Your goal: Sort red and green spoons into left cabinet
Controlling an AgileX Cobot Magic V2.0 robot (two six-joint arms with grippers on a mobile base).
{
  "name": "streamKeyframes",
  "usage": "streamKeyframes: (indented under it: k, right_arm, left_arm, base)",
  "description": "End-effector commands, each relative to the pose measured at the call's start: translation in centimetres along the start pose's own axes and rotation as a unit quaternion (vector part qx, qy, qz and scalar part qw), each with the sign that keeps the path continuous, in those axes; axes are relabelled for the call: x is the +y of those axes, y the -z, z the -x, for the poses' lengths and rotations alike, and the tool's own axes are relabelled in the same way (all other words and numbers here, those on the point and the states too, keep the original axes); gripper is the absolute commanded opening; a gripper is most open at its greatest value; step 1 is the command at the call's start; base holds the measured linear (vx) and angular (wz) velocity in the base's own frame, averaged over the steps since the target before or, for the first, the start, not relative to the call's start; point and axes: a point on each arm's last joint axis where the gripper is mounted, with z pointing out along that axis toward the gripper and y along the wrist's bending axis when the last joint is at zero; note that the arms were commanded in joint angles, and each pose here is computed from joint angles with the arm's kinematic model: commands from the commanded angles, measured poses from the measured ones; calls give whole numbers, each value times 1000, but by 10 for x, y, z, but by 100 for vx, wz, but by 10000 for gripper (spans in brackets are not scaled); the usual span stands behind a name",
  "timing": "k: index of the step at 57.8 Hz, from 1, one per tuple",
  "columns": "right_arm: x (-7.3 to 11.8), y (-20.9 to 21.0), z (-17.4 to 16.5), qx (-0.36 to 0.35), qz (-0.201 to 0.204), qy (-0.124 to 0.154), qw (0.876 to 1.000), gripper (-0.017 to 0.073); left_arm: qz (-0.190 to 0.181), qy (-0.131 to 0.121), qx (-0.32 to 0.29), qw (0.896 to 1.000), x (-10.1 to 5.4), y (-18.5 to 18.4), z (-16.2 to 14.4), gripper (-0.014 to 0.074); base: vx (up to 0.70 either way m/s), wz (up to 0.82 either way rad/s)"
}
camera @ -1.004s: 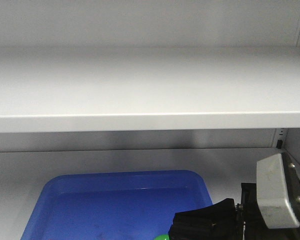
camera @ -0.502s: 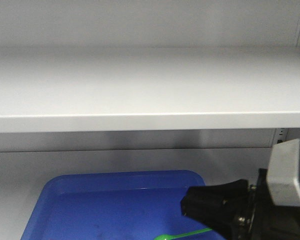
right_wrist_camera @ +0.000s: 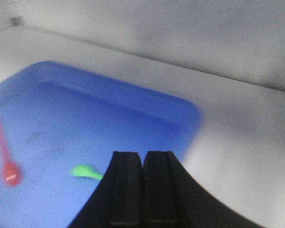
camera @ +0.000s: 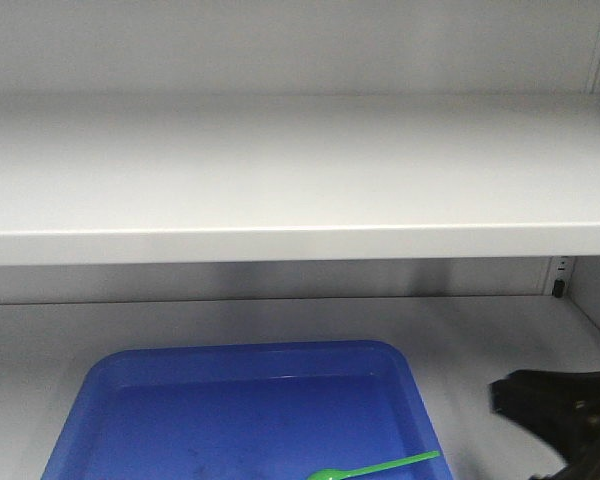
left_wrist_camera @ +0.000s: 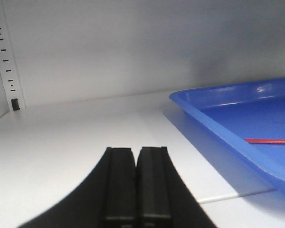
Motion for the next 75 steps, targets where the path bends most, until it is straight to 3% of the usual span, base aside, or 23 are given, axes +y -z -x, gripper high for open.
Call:
streamKeyframes:
  k: [1, 14, 21, 33, 57, 75]
  right_arm:
    - [-11, 18, 19, -69, -63, -26, 995, -3]
    - [-22, 48, 16, -140, -135, -28, 980, -3]
    - [-22, 61, -11, -208, -155, -36, 965, -3]
    - [-16, 78, -66, -274, -167, -16, 947, -3]
    - [-15, 63, -174, -240, -171, -10, 955, -3]
    - [-13, 64, -183, -200, -172, 24, 964, -3]
  left_arm:
    - [5, 9, -44, 999, 1, 2, 5, -1]
    - [5, 9, -44, 999, 1, 2, 5, -1]
    - [5, 9, -44, 999, 1, 2, 5, -1]
    - [5, 9, -44, 999, 1, 2, 5, -1]
    - [5, 9, -44, 999, 1, 2, 5, -1]
    - [4, 9, -42, 999, 1, 2, 4, -1]
  base:
    - [0, 0]
    - [0, 0]
    - [0, 0]
    - [0, 0]
    - [0, 0]
    - [0, 0]
